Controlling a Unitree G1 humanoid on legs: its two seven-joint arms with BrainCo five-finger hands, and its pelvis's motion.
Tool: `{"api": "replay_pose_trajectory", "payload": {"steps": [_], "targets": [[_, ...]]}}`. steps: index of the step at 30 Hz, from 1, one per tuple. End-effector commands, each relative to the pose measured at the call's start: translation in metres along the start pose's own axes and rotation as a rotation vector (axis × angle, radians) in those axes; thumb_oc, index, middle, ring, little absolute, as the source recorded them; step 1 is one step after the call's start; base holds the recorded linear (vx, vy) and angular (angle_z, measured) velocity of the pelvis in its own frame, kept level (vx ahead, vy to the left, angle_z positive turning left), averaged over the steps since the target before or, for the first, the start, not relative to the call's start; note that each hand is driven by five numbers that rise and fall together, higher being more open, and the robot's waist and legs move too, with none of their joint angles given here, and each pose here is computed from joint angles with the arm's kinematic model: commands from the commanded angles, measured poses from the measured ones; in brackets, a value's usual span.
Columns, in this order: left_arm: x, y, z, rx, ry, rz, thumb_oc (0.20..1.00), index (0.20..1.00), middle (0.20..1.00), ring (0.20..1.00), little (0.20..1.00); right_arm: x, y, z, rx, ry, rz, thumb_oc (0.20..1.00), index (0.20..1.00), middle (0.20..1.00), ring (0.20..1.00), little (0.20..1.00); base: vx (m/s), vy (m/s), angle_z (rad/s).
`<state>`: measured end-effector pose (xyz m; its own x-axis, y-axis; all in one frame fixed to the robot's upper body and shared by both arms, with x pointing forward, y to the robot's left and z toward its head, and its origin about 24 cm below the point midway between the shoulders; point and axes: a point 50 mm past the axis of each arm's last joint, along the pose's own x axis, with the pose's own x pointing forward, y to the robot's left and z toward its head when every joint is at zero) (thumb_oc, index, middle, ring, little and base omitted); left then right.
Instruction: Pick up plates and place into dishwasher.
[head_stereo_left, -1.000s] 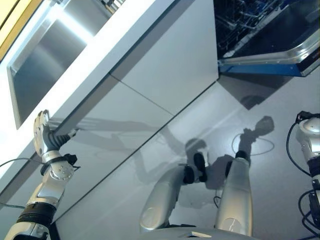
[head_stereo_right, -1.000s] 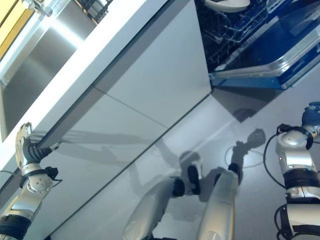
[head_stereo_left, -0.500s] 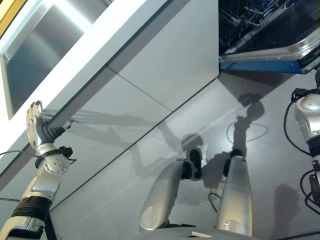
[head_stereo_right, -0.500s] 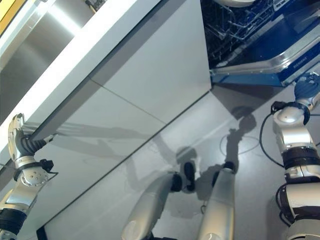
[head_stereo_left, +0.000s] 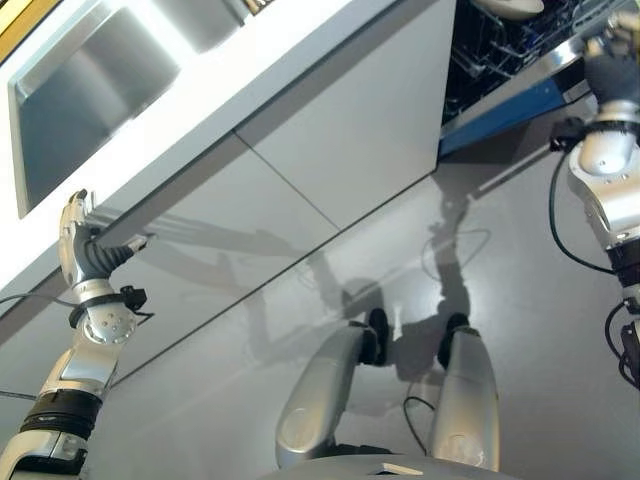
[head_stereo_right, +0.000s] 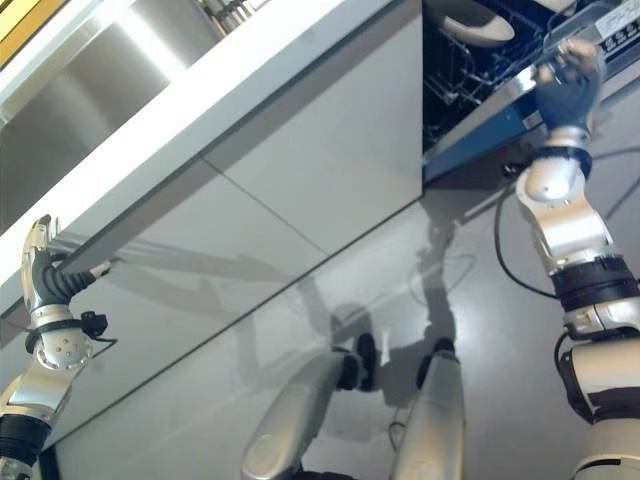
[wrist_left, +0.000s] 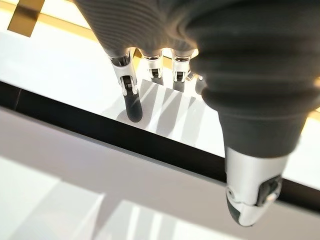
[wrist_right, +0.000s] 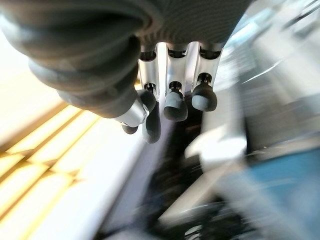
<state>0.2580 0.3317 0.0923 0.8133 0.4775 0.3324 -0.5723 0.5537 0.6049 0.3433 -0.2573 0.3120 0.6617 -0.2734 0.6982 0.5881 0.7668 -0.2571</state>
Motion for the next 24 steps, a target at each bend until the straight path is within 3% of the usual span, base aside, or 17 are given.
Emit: {"api": "replay_pose_trajectory", "payload": {"steps": [1,7,15,24], "targets": [[-0.104,-0.033,-0.09,0.145,0.433,-0.414,1.0,1.0,1.0,1.0,1.0,0.022,-0.011,0.075,0.108,-0.294,-0.039,0.2,0.2,0.2,0.2,0.2,0.08,-0.044,0.21],[-0.101,-0.02,-0.1,0.185,0.471,-0.388,1.0,1.0,1.0,1.0,1.0,0.014,-0.006,0.09,0.133,-0.364,-0.007,0.2,0.2,0.2,0.2,0.2,0.1,-0.078,0.2],[-0.123,-0.01,-0.122,0.3,0.548,-0.378,1.0,1.0,1.0,1.0,1.0,-0.004,-0.01,0.062,0.133,-0.279,0.026,0.2,0.2,0.2,0.2,0.2,0.18,-0.011,0.23],[-0.137,-0.016,-0.13,0.289,0.609,-0.332,1.0,1.0,1.0,1.0,1.0,-0.009,-0.017,0.054,0.149,-0.254,0.05,0.2,0.2,0.2,0.2,0.2,0.08,0.071,0.12]]}}
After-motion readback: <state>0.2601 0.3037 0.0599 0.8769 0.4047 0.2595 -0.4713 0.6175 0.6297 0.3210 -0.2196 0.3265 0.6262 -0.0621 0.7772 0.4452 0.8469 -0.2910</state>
